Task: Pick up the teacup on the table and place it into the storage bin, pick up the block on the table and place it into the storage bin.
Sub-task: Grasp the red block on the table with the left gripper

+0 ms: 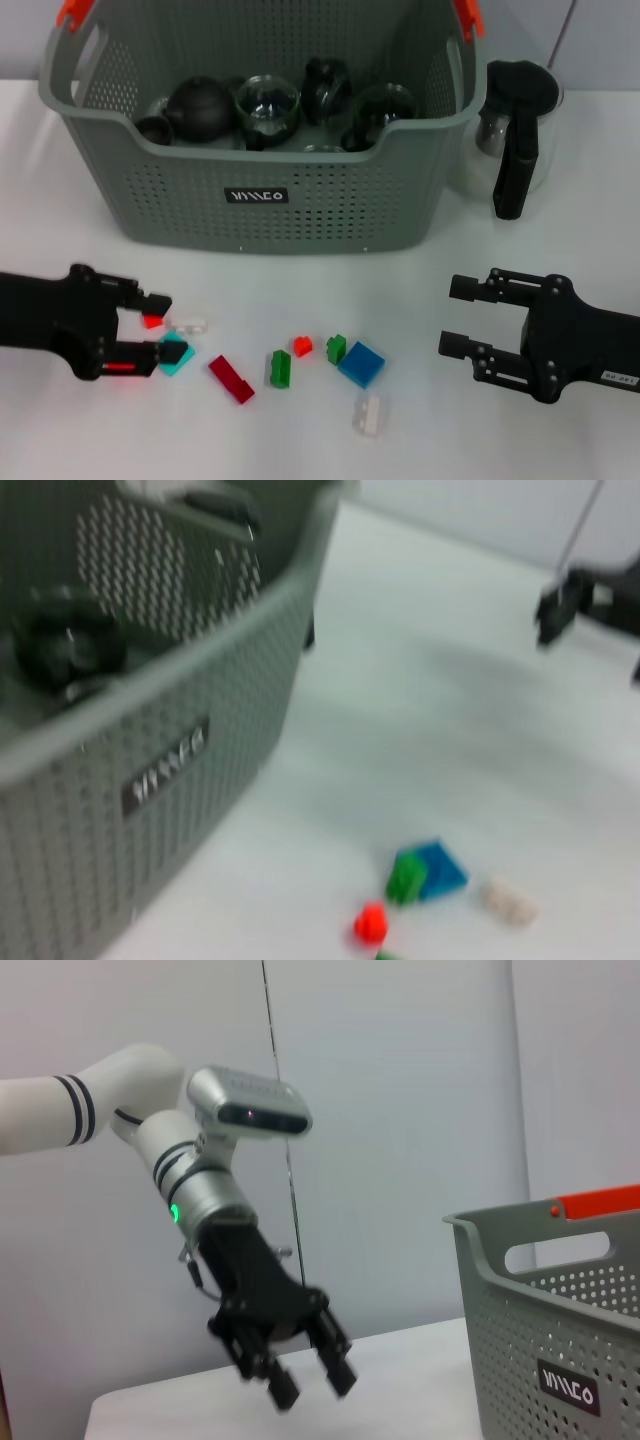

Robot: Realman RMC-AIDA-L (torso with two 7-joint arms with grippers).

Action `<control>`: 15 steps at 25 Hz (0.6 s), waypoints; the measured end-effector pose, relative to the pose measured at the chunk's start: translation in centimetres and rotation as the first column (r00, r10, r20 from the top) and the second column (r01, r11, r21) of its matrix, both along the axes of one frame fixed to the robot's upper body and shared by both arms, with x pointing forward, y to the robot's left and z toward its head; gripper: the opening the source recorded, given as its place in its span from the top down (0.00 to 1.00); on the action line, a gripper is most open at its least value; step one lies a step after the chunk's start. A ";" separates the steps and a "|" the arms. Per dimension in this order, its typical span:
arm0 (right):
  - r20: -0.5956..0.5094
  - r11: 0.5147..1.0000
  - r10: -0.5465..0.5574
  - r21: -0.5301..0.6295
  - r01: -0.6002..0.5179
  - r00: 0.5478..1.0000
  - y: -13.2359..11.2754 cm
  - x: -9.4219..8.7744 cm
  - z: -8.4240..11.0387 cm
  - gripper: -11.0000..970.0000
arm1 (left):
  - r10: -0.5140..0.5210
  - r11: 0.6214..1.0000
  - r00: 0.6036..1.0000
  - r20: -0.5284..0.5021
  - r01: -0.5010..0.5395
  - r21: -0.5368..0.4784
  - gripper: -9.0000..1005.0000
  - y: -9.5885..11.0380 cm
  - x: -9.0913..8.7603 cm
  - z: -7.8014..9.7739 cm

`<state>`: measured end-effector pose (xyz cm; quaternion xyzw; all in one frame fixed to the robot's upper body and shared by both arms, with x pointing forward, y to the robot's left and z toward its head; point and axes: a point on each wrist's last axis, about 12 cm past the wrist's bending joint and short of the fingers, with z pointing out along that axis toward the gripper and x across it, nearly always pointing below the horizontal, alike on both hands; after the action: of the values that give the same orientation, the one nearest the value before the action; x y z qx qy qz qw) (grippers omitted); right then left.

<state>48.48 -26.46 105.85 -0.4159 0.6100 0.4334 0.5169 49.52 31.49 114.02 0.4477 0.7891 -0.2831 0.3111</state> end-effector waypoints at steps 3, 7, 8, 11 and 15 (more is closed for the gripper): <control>-0.003 1.000 -0.003 0.001 0.003 1.000 0.0 -0.1 -0.1 0.35 | 0.013 0.998 1.000 -0.013 -0.012 0.065 0.43 0.0 0.1 -0.9; -0.005 1.000 -0.004 0.003 0.004 1.000 0.0 -0.1 -0.1 0.35 | 0.053 0.992 0.997 -0.053 -0.047 0.117 0.43 0.3 0.2 -1.3; -0.006 1.000 -0.004 0.004 0.004 1.000 0.0 -0.1 -0.1 0.35 | 0.059 0.990 0.996 -0.059 -0.051 0.130 0.43 0.4 0.3 -1.4; -0.003 1.000 -0.004 0.003 0.004 1.000 0.0 -0.2 -0.1 0.35 | 0.061 0.984 0.996 -0.059 -0.050 0.170 0.43 0.4 0.5 -1.7; -0.001 1.000 -0.004 0.002 0.004 1.000 0.0 -0.2 -0.1 0.35 | 0.068 0.977 0.997 -0.020 -0.063 0.206 0.43 0.3 1.1 -2.0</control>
<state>48.31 -26.51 105.71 -0.4137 0.6107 0.4334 0.5178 50.65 31.76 112.03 0.4472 0.8326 -0.1958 0.2616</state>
